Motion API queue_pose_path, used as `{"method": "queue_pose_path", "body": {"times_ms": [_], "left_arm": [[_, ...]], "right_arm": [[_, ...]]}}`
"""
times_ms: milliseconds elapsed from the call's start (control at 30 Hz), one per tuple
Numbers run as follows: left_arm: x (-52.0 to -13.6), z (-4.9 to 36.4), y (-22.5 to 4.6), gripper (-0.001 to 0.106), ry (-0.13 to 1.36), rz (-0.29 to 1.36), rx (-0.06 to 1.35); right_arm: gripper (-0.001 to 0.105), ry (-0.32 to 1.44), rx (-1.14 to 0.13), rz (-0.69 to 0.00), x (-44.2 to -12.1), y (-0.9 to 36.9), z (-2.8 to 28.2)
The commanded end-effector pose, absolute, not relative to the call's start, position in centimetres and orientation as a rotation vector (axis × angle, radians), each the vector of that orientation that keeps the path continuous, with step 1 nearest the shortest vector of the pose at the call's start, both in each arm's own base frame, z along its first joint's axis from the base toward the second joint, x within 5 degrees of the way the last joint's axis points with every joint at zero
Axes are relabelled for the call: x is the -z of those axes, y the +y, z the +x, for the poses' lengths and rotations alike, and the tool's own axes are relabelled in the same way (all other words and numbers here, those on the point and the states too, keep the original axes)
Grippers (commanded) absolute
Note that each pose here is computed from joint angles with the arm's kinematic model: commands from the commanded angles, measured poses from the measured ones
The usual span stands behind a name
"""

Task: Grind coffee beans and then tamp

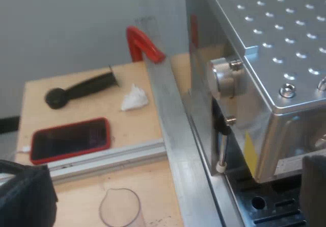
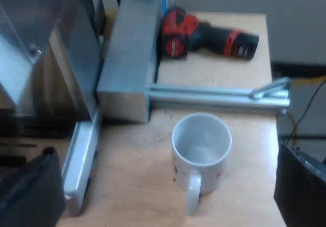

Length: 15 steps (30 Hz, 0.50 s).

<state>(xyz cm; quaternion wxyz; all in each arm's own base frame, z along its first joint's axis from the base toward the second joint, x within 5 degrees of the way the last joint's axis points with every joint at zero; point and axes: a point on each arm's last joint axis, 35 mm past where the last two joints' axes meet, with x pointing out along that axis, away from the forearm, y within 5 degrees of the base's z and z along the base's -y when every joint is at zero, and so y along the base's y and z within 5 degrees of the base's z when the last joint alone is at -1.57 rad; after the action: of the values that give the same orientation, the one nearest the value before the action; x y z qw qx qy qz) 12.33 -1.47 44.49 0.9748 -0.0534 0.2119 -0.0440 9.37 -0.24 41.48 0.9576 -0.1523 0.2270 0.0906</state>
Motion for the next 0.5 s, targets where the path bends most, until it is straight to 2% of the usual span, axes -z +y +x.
{"method": "queue_pose_path", "body": {"times_ms": [33,233,500], "left_arm": [[-45.1,10.9,-1.3,0.105,0.385,-0.101,0.064],[-45.3,7.4,-0.8,0.105,0.291,-0.107,0.045],[-41.5,1.6,0.1,0.105,0.212,-0.115,0.044]], "right_arm": [[0.085,0.393,-0.173,-0.338,-42.3,-0.1,7.6],[0.085,0.335,-0.162,-0.348,-42.1,0.1,5.5],[0.085,0.244,-0.135,-0.345,-38.7,0.5,1.1]]}}
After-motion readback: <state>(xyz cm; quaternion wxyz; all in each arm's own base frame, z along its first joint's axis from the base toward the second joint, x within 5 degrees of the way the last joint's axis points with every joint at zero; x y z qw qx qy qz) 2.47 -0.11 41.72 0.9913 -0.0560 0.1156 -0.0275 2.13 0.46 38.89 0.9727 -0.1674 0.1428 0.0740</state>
